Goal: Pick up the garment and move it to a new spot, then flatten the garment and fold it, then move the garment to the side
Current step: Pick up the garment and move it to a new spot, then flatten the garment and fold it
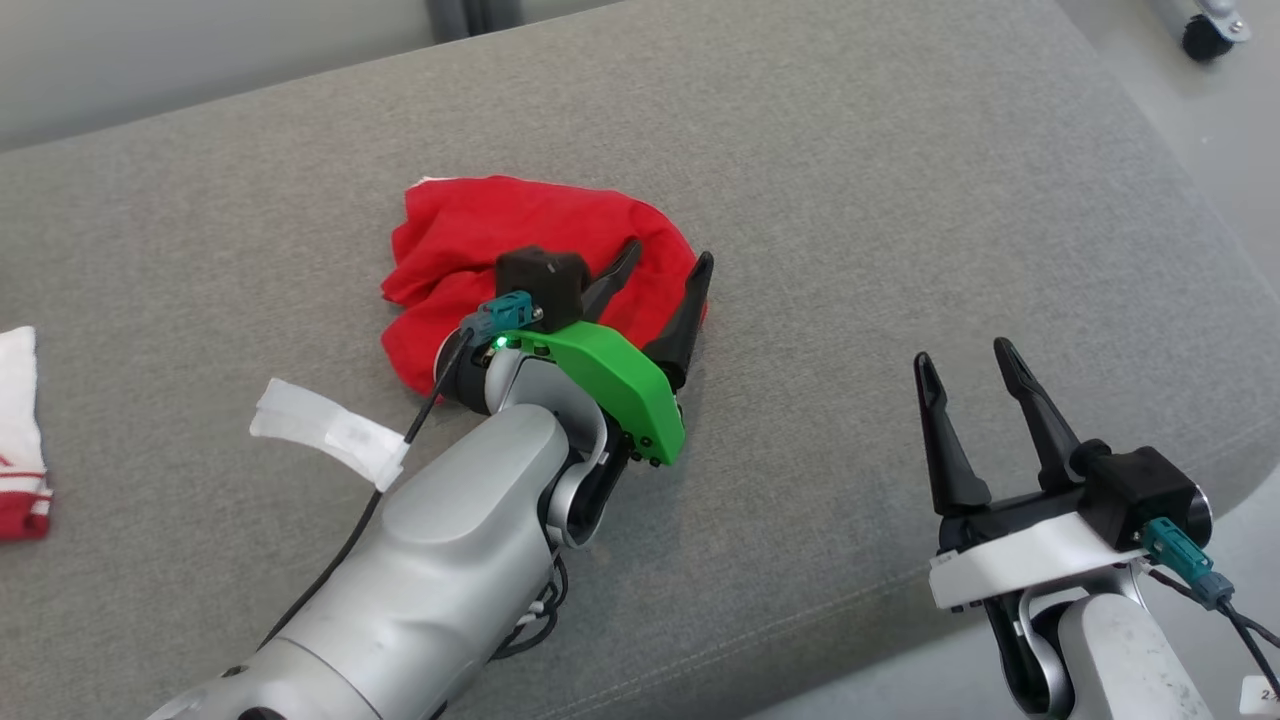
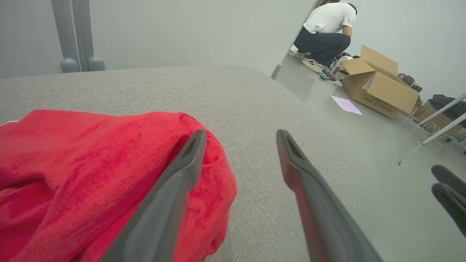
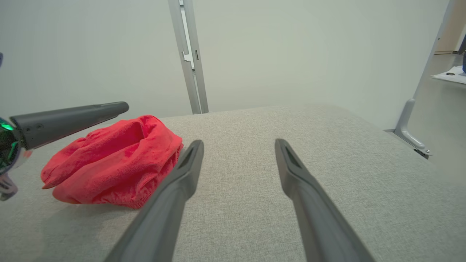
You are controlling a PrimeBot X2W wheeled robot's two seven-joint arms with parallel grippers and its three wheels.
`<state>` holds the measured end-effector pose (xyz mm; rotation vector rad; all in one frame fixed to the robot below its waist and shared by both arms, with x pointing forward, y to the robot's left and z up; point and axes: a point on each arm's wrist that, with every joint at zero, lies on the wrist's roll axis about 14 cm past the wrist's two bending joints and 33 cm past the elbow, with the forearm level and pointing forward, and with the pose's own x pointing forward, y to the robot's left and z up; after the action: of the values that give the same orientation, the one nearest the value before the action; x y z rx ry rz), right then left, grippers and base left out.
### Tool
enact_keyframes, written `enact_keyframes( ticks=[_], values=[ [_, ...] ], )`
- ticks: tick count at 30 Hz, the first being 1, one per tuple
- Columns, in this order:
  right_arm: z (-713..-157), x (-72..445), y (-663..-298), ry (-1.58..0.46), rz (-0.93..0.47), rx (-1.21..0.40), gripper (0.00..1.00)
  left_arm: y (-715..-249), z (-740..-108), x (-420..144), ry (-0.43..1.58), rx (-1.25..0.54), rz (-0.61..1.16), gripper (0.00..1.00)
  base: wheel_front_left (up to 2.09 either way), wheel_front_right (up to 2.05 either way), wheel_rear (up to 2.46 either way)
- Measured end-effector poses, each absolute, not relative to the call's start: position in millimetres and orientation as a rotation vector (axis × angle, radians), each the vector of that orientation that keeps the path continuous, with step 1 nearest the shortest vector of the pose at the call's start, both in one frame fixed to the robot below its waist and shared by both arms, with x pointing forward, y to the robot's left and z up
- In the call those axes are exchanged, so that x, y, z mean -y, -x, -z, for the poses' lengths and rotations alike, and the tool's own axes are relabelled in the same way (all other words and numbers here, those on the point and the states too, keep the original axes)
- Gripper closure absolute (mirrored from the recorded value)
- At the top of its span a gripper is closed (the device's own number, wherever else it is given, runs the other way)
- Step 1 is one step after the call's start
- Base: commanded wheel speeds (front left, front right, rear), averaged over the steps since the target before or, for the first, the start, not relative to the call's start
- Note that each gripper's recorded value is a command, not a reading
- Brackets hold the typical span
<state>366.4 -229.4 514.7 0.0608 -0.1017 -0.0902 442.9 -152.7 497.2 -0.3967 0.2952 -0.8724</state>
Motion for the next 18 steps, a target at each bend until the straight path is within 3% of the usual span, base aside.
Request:
enact_keyframes(
  ticks=[12,18],
  values=[
    [-517,182,-388,-0.087,-0.056,0.120,0.00,-467,-450,11,0.285,-0.325,0.492,0.00,0.00,0.00,0.00],
    [-520,172,-391,-0.086,-0.086,0.126,0.00,-467,-435,-14,0.259,-0.356,0.422,0.00,0.00,0.00,0.00]
  ],
)
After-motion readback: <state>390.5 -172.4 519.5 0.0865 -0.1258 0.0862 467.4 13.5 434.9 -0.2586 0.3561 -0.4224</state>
